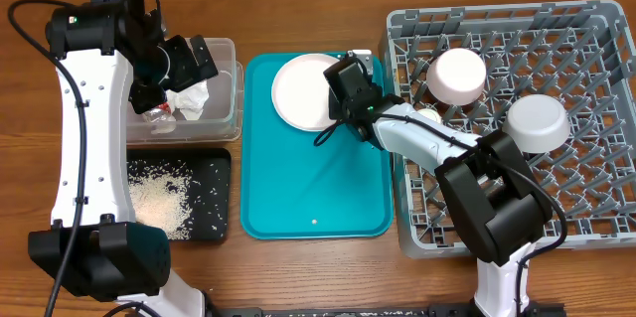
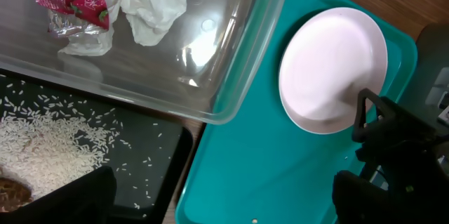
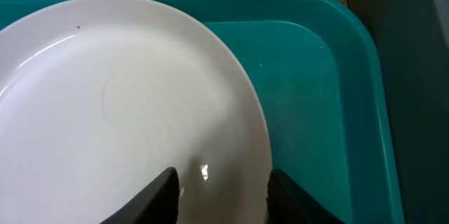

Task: Sort waste into correct bins and load items into the dishwasher
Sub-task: 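Close the right gripper on the white plate's right rim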

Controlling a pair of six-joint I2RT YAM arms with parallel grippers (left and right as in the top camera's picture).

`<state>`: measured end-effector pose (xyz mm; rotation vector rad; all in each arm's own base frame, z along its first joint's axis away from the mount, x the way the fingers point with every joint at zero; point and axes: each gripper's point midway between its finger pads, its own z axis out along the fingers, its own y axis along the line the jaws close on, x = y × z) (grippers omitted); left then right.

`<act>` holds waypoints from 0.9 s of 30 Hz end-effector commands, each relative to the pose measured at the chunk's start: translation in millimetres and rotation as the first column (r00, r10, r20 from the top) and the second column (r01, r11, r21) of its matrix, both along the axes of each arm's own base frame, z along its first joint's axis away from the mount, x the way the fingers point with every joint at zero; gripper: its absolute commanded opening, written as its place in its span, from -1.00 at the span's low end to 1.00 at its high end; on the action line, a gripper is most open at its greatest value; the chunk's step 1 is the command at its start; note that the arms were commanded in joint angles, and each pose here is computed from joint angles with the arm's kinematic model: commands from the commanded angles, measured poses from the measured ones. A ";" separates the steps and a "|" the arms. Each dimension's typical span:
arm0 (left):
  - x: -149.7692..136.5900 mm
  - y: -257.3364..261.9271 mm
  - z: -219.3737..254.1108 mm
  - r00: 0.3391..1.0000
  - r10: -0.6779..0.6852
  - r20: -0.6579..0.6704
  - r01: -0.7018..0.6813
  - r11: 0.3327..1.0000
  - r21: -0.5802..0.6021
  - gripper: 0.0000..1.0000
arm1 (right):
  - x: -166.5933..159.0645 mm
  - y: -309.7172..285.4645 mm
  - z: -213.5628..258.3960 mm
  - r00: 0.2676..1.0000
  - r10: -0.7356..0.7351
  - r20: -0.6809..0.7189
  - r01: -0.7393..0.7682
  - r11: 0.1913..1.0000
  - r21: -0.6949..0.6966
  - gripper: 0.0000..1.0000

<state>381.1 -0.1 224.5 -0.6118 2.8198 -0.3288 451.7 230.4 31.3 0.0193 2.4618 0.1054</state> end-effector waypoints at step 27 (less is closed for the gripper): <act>3.5 -1.9 6.4 1.000 0.010 0.019 -0.009 1.000 -0.013 1.00 | -2.2 -3.7 -17.0 0.999 -0.021 -0.031 0.021 1.000 0.000 -0.48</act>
